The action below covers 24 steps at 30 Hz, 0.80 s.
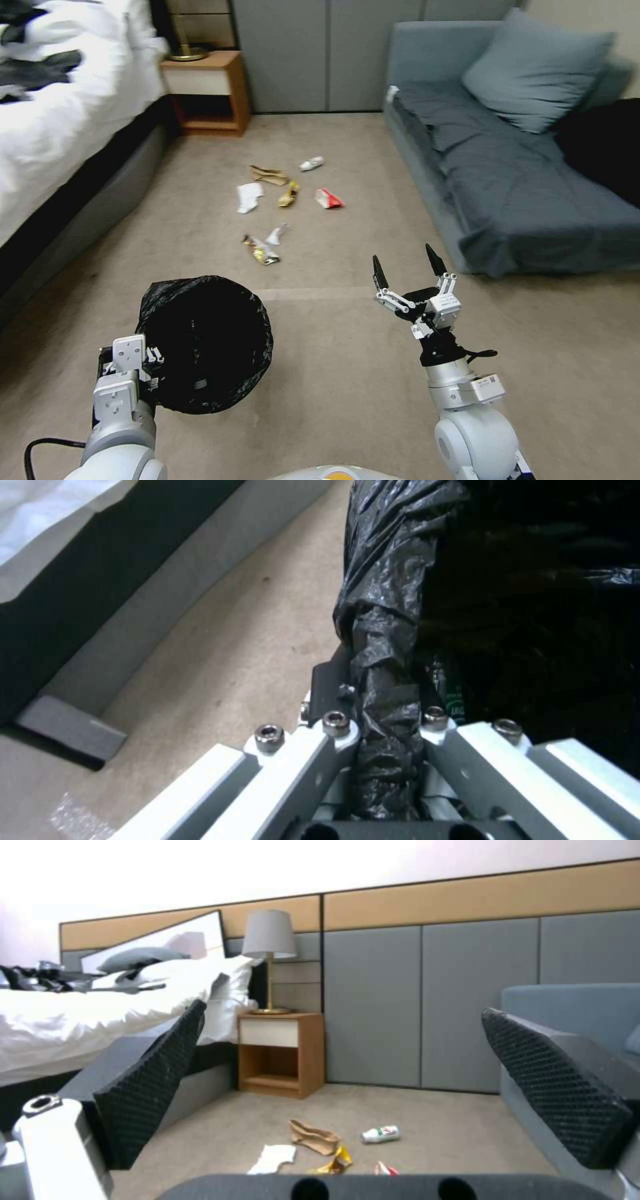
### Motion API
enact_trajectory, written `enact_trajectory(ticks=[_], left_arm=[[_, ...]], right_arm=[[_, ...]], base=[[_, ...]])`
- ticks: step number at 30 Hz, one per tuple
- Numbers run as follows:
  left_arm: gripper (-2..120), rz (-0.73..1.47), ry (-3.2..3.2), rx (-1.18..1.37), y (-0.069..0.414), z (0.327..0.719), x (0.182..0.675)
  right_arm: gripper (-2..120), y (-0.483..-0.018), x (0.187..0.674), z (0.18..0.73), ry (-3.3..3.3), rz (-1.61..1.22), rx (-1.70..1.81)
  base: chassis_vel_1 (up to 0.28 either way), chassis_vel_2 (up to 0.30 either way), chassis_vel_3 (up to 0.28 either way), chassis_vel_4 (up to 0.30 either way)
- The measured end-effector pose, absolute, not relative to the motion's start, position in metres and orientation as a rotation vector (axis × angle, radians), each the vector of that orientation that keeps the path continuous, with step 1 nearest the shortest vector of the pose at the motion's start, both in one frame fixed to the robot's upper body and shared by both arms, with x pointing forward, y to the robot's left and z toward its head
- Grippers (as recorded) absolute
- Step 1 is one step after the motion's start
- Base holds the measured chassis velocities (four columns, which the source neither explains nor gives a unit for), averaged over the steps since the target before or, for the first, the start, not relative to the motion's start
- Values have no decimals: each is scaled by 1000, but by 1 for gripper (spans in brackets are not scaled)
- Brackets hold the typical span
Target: Pick up the trash bin, then pick up the garbage from the floor and place it into the trash bin.
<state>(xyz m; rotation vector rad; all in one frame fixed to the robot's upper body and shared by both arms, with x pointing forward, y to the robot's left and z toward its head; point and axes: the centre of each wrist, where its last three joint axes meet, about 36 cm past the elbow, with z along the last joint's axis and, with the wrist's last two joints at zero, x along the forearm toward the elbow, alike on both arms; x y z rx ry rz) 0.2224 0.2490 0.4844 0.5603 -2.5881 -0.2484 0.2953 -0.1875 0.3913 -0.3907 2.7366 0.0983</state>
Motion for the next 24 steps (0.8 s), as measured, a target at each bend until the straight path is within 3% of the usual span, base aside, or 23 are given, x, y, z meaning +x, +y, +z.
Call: enact_trajectory(ticks=[24], left_arm=[[1, -262, -2598, 574, 253, 485, 225]], right_arm=[[100, -185, 305, 386, 2751, 101, -394]], base=[[0, 0, 0, 0]])
